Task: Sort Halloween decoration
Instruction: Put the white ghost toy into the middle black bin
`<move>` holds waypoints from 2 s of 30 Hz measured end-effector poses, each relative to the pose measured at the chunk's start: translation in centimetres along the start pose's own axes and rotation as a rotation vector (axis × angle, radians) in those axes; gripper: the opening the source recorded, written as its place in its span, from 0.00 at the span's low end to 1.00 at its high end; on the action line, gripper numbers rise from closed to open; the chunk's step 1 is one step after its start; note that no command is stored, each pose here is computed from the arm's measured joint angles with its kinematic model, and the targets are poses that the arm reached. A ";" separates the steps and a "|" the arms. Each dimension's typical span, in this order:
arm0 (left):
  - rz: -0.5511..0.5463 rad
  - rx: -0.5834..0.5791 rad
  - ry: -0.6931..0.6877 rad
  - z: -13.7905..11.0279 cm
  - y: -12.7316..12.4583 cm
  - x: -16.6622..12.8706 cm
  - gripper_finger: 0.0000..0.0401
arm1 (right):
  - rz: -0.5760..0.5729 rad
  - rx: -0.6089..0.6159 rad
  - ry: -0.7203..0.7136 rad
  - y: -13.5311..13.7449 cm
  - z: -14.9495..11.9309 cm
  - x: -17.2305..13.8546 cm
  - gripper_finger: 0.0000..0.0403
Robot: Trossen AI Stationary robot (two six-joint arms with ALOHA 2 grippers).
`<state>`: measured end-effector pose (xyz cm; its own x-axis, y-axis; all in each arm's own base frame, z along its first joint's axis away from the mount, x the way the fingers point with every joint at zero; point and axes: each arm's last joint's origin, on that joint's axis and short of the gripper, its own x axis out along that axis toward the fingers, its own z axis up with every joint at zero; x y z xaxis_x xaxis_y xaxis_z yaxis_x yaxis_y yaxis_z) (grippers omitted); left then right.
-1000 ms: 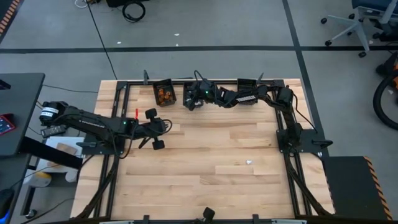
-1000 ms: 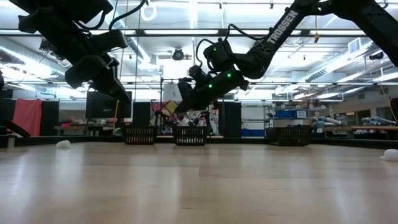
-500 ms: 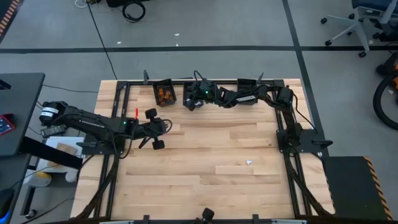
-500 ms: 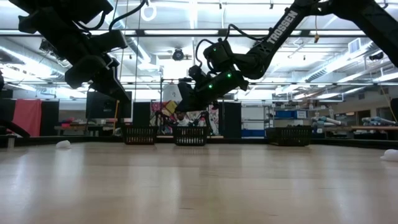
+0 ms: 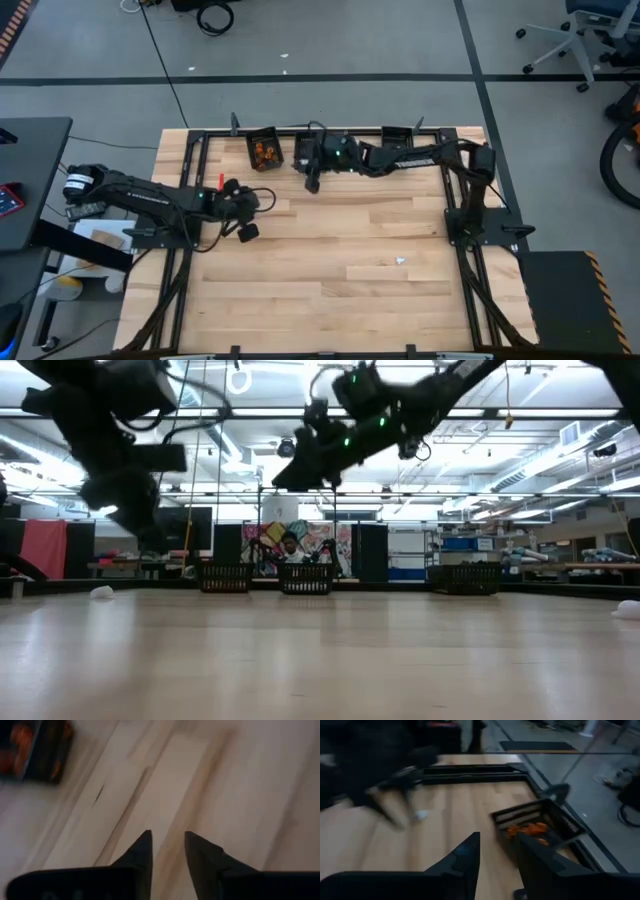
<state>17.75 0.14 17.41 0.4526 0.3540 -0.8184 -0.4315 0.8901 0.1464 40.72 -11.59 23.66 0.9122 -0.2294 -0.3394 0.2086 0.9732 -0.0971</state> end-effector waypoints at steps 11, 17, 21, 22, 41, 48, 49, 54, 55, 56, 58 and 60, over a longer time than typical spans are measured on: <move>0.069 -0.238 0.291 -0.8 2.4 2.0 0.36 | 0.167 -0.087 0.081 7.6 -0.6 -0.4 0.32; 0.131 -0.305 0.381 -0.7 3.7 2.1 0.36 | 0.214 -0.111 0.094 9.8 -1.6 -0.9 0.32; 0.142 -0.332 0.397 -0.6 4.2 2.2 0.36 | 0.220 -0.121 0.072 10.2 -2.6 -1.0 0.32; 0.133 -0.342 0.408 -0.7 4.3 2.2 0.36 | 0.218 -0.127 0.061 10.1 -2.8 -1.0 0.32; 0.019 -0.415 0.548 -1.2 5.4 3.0 0.36 | 0.222 -0.152 0.020 10.3 -3.6 -1.1 0.32; 0.014 -0.354 0.612 -1.3 5.1 4.7 0.36 | 0.228 -0.151 0.005 10.4 -3.5 -1.2 0.32; 0.015 -0.352 0.613 -1.3 5.1 4.8 0.36 | 0.229 -0.151 0.005 10.4 -3.5 -1.2 0.32; 0.015 -0.352 0.609 -1.3 5.1 4.9 0.36 | 0.229 -0.151 0.008 10.4 -3.5 -1.2 0.32; 0.014 -0.352 0.609 -1.3 5.1 4.9 0.36 | 0.229 -0.151 0.008 10.4 -3.5 -1.2 0.32; 0.014 -0.348 0.608 -1.3 5.0 4.9 0.35 | 0.229 -0.152 0.008 10.4 -3.5 -1.2 0.32; 0.010 -0.333 0.607 -1.3 4.9 4.9 0.34 | 0.229 -0.155 0.008 10.4 -3.5 -1.2 0.32; 0.006 -0.317 0.603 -1.1 4.8 4.9 0.32 | 0.229 -0.155 0.009 10.4 -3.5 -1.2 0.32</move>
<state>17.03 5.83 13.49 -0.0248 0.0554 -0.9982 -0.6818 0.7292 0.0574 40.59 -1.31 19.76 0.9261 -0.0043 -0.3773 -0.0599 0.9856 -0.1583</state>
